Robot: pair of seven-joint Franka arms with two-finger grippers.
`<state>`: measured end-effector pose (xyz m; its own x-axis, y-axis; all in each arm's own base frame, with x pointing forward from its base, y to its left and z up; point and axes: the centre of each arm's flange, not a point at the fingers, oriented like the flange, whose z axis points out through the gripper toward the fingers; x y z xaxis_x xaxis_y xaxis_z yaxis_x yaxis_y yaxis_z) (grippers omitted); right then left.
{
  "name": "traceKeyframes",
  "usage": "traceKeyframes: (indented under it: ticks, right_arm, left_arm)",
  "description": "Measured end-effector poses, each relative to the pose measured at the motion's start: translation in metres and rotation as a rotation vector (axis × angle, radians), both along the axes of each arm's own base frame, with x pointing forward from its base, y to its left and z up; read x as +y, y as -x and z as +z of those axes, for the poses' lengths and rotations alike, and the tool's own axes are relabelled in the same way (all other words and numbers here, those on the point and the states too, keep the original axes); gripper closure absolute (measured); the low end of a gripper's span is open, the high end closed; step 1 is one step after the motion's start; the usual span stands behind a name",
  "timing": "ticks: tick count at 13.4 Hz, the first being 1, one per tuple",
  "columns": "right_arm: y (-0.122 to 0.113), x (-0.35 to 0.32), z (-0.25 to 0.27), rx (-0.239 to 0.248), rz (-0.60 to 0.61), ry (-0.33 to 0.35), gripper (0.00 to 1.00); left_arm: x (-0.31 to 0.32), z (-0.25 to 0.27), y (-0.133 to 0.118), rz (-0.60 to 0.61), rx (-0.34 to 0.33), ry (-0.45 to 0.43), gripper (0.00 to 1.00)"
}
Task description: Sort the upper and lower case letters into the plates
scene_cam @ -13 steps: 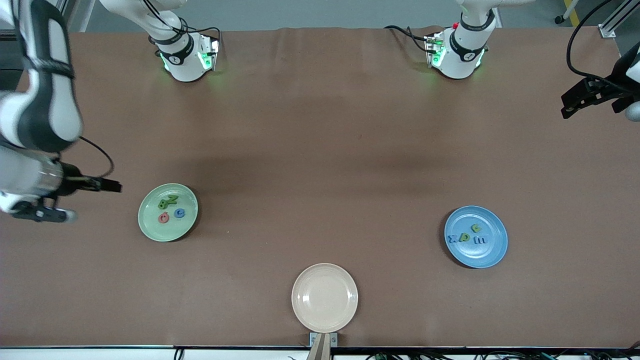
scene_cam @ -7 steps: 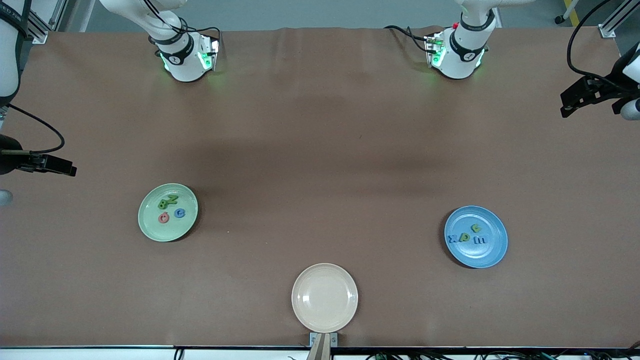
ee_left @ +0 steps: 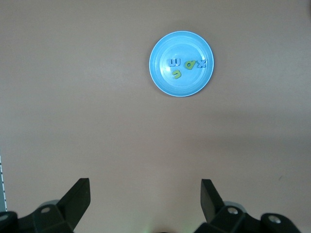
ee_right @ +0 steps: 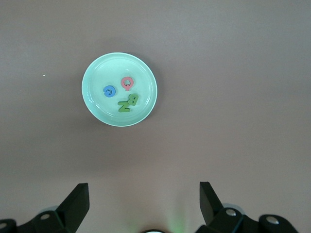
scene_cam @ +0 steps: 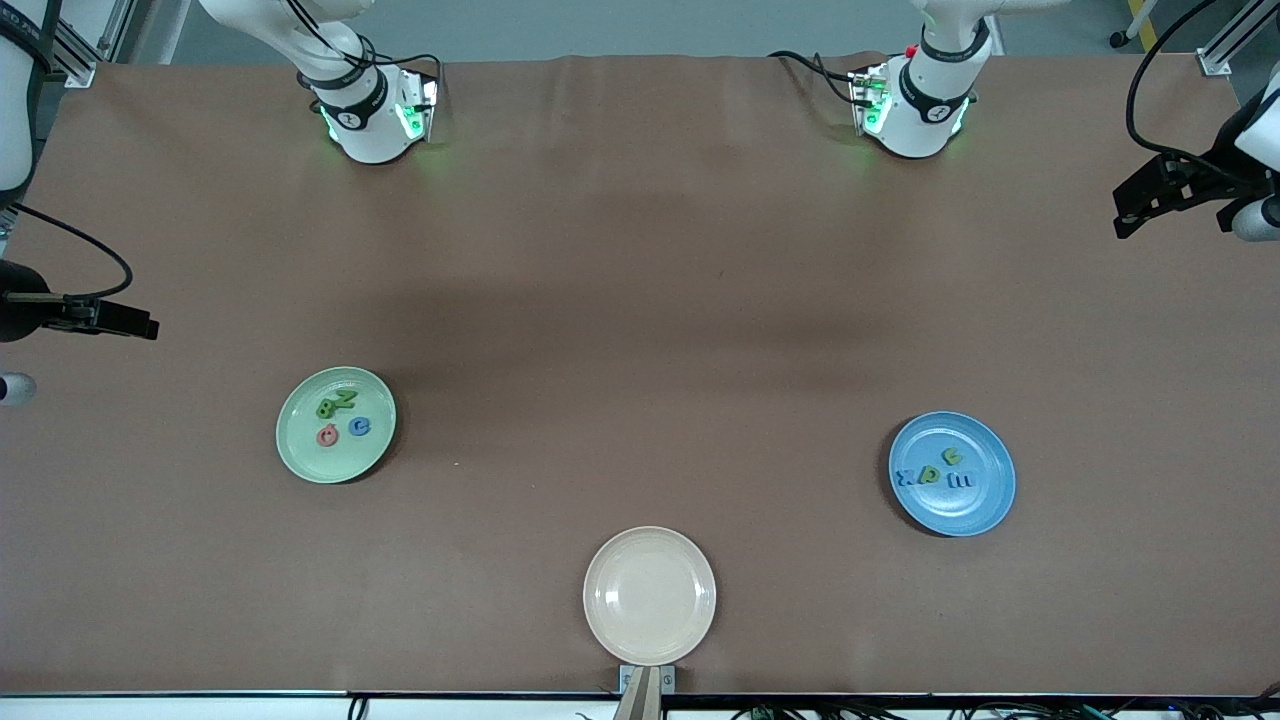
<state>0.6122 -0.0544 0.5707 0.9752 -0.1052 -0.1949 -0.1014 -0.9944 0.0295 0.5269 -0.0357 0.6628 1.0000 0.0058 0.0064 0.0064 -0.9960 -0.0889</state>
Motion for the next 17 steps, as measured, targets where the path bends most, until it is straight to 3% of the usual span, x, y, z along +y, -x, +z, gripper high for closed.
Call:
traceKeyframes:
  ticks: [5,17]
  right_arm:
    - [0.027,-0.01,0.046,-0.043,-0.013,-0.02,0.0]
    - [0.043,-0.007,0.063,-0.08,0.003,-0.046,0.0]
  left_arm:
    - [-0.01,-0.002,0.003,0.067,0.005,0.058,0.0]
    - [-0.01,-0.011,-0.004,0.065,0.014,0.059,0.0]
